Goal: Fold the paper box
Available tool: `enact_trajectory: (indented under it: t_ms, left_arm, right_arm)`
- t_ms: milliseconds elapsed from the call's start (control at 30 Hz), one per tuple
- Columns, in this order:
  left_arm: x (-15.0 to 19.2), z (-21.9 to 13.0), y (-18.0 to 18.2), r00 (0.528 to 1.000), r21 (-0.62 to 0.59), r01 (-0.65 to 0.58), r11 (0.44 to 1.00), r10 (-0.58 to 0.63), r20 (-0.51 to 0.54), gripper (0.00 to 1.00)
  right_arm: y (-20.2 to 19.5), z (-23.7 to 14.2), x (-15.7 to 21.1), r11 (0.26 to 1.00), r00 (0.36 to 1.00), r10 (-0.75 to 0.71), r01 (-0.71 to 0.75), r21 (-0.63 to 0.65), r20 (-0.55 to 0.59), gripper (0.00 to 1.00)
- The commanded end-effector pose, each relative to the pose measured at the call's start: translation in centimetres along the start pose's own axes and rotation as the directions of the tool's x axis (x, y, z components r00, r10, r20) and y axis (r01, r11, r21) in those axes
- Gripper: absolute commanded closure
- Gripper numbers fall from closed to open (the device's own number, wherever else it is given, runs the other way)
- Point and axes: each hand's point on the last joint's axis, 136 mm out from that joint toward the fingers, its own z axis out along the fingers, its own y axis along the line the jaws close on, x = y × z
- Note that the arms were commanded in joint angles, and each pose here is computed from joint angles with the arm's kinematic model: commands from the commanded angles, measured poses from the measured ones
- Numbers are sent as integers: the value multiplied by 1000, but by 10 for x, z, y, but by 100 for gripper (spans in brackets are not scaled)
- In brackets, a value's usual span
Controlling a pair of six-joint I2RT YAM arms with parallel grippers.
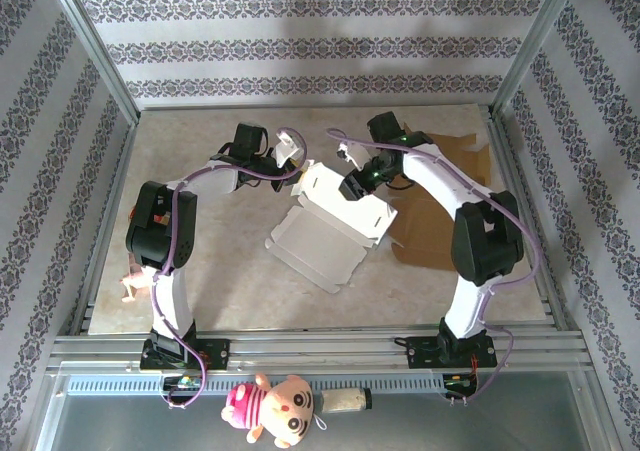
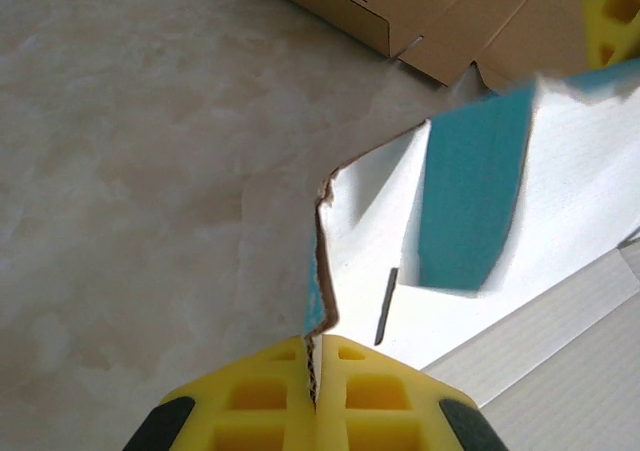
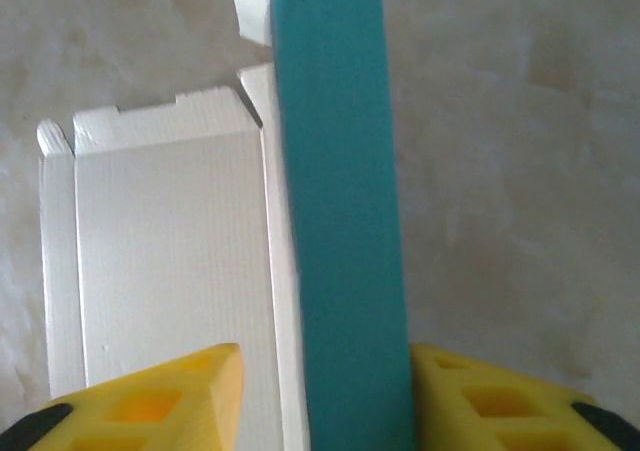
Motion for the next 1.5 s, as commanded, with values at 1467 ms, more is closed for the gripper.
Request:
enact_trajectory:
  t_ms: [1467]
  left_arm:
    - [2, 23, -6, 985, -232, 172, 957, -165, 52, 74]
  right_arm:
    - [-9, -1, -17, 931, 975, -221, 220, 292, -32, 88]
